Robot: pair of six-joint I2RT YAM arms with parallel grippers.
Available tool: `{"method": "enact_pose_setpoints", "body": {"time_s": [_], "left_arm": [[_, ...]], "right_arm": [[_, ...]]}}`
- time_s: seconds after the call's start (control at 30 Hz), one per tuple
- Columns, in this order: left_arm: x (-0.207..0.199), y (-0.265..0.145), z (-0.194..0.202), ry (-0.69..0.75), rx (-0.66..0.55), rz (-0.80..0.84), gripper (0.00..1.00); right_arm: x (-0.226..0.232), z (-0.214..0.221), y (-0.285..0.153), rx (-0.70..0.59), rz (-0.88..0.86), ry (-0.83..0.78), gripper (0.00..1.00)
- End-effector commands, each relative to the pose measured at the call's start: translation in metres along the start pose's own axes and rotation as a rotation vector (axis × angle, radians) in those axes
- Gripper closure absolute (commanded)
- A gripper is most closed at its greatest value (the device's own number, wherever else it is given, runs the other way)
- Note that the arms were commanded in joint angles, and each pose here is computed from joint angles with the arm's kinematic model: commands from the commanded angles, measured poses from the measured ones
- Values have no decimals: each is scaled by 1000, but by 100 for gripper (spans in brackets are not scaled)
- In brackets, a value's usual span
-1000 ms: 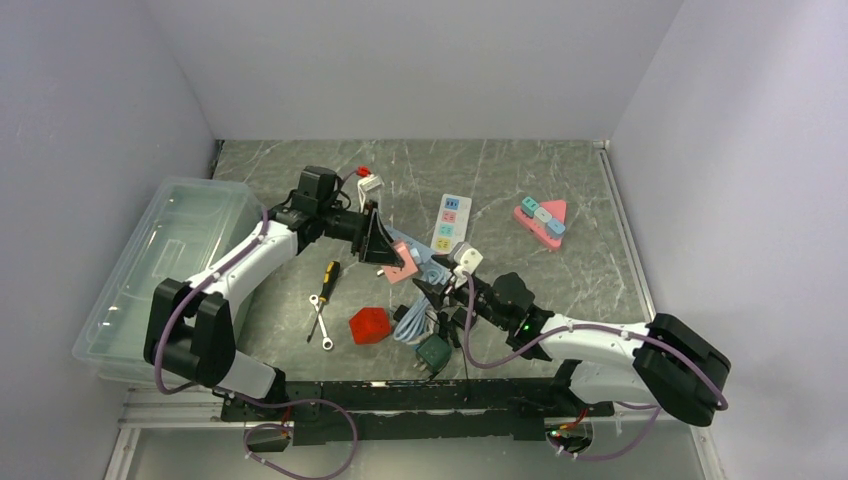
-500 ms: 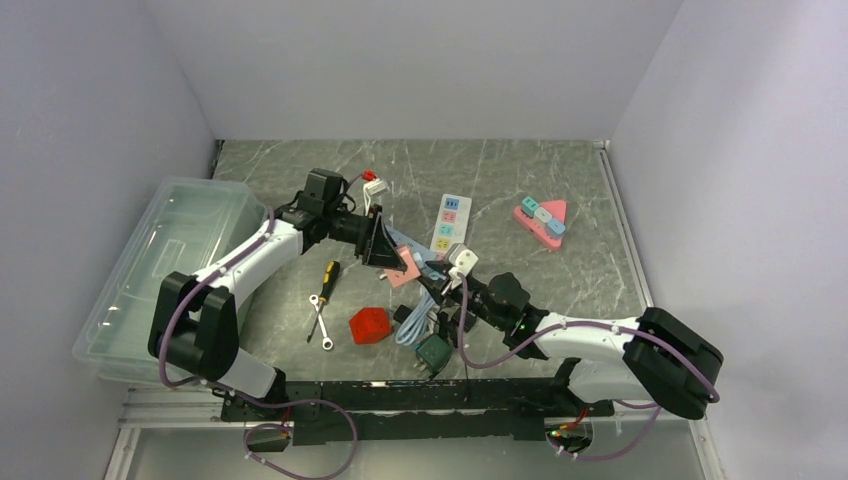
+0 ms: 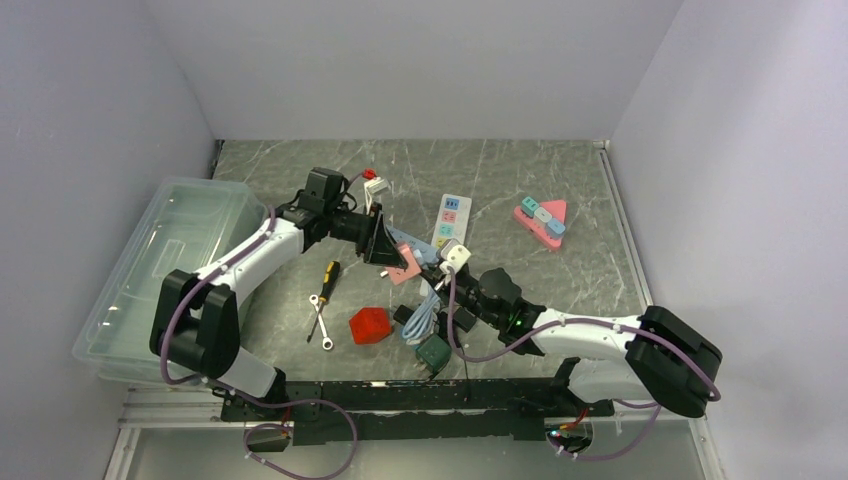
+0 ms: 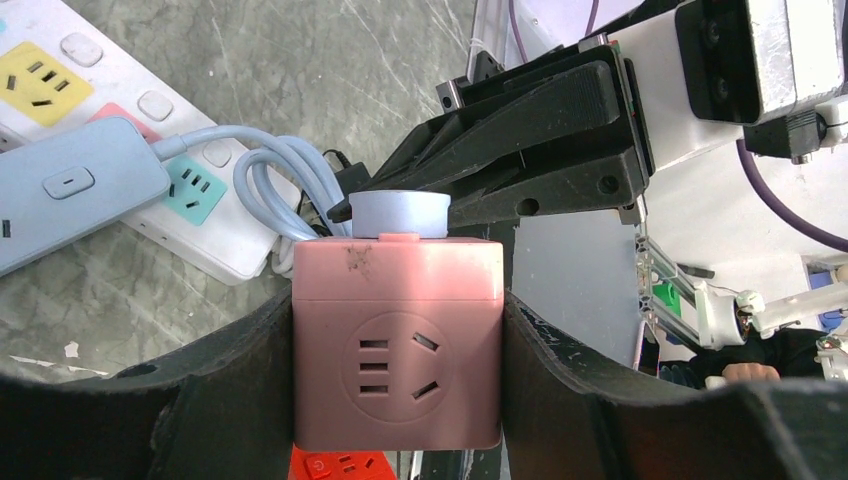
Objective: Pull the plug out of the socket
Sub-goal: Remove the plug from the socket.
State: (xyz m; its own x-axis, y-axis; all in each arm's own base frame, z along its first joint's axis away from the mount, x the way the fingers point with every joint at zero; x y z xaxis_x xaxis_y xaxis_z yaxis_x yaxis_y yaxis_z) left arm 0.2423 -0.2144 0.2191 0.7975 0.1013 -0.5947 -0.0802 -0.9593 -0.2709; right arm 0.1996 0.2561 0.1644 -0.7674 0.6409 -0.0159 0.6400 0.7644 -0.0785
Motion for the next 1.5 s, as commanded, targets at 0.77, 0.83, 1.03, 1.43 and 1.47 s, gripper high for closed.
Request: {"method": "enact_pose_setpoints", "body": {"time_s": [0.77,0.83,1.03,1.43,1.47], "left_arm": [[-19,12,-3,37,82,151,100],[-17,14,-4,31,70,139,100],[-11,19,-5,15,40,104,100],[-6,14,-5,60,67,39,100],[-6,12,-6,59,63,36,100]], "right_arm": [[-39,-36,-14,-154,26,101,100],[-44,-36,-14,-147,77,132,100],[-52,-37,-15,-141,238,203,100],[-17,-49,-14,-137,198,17,100],[-10,-50,-15,-139,159,-6,100]]}}
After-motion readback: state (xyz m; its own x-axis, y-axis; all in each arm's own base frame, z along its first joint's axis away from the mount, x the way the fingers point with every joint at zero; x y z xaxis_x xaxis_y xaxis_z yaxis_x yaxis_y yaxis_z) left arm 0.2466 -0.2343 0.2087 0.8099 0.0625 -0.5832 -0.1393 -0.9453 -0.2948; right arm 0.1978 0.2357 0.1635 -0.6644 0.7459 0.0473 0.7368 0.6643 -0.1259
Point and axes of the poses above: each gripper's point midway between its finger pads, its own y axis out along the fingers, its own x axis along the line the jaws close on, z = x × y, the point moved 6 cm from there along -y, back along the fingers, and after that the axes turned 6 degrees about y, right-handed, at the moved point
